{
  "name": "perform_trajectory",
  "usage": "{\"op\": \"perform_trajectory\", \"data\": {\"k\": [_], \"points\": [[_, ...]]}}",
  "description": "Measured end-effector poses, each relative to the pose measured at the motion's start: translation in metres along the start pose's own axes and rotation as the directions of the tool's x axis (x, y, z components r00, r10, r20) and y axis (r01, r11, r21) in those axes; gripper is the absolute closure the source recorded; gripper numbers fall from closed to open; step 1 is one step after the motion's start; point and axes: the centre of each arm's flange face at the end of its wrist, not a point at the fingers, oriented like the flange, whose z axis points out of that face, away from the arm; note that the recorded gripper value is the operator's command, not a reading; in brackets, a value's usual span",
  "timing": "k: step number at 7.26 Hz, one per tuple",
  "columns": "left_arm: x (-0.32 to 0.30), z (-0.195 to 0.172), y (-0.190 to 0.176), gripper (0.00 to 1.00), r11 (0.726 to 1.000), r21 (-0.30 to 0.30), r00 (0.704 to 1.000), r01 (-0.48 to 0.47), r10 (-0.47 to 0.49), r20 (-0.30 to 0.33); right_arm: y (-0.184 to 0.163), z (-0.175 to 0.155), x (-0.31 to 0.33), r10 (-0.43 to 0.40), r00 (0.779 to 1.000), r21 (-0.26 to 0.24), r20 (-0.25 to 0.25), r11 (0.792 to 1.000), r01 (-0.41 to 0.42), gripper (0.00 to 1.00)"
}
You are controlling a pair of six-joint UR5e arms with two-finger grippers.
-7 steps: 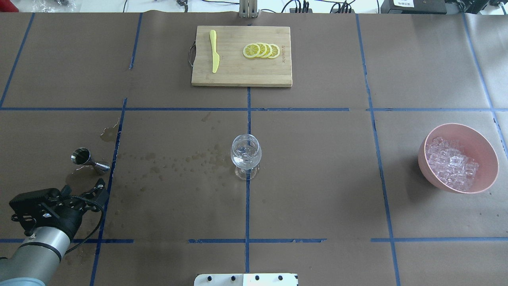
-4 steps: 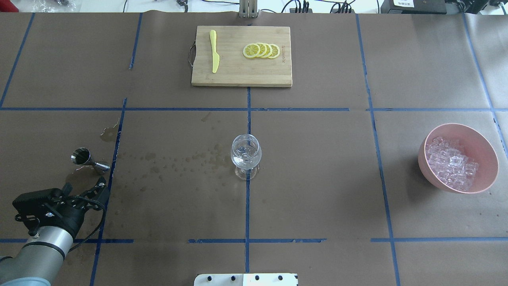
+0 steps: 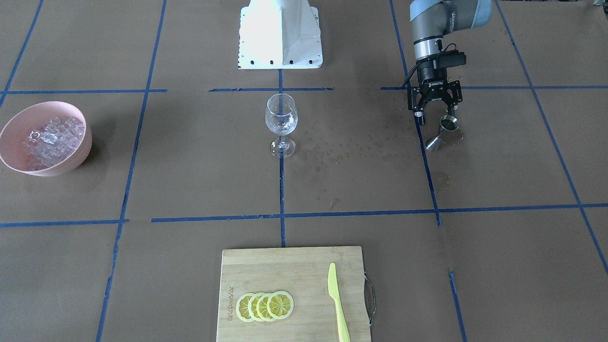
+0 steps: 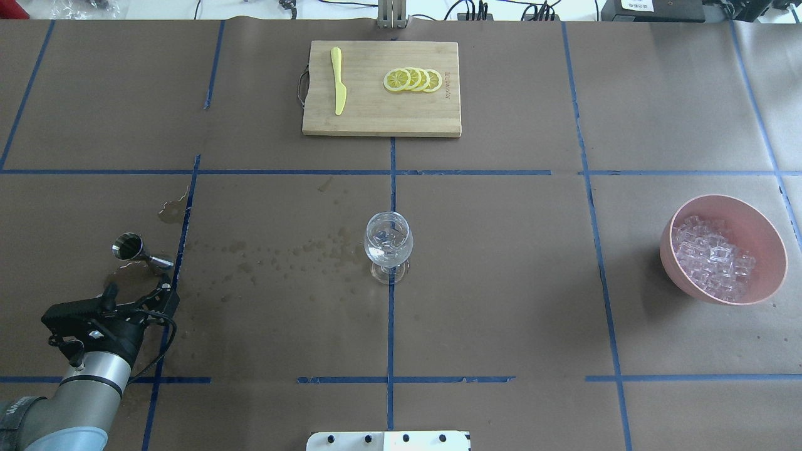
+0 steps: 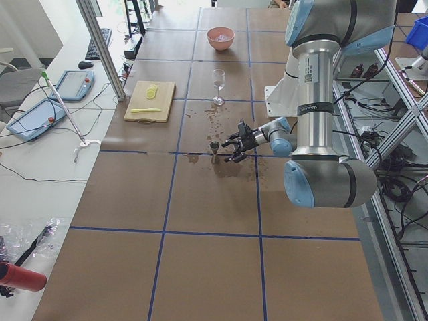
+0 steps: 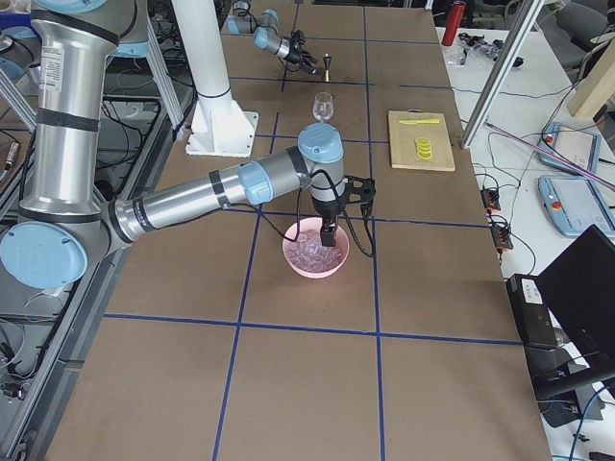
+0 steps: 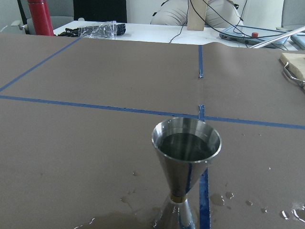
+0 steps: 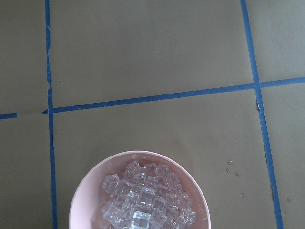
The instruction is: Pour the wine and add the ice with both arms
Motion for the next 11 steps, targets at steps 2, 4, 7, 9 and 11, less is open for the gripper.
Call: {"op": "perform_trajectory", "data": {"k": [2,4,7,9,11], "points": [[-0.002,0.022,-0.009,0.09,0.999,0.049,0.999,0.009,-0.010,0.032,0.009,0.003,-0.005,-0.002,1.000,-0.012,-0.005,1.000,0.002,0.00],[0.014,0.040,-0.010,0.17,0.997,0.080,0.999,0.024,-0.027,0.042,0.019,0.003,-0.007,-0.010,1.000,-0.022,-0.006,1.000,0.009,0.00],[0.025,0.048,-0.005,0.28,0.996,0.087,0.998,0.030,-0.033,0.044,0.021,0.004,-0.007,-0.011,1.000,-0.026,-0.005,1.000,0.011,0.00],[0.023,0.050,-0.006,0.35,0.996,0.090,0.998,0.029,-0.033,0.048,0.021,0.004,-0.007,-0.011,1.000,-0.027,-0.005,1.000,0.011,0.00],[0.022,0.051,-0.005,0.38,0.996,0.090,0.998,0.026,-0.030,0.051,0.021,0.003,-0.008,-0.012,1.000,-0.026,-0.004,1.000,0.012,0.00]]}}
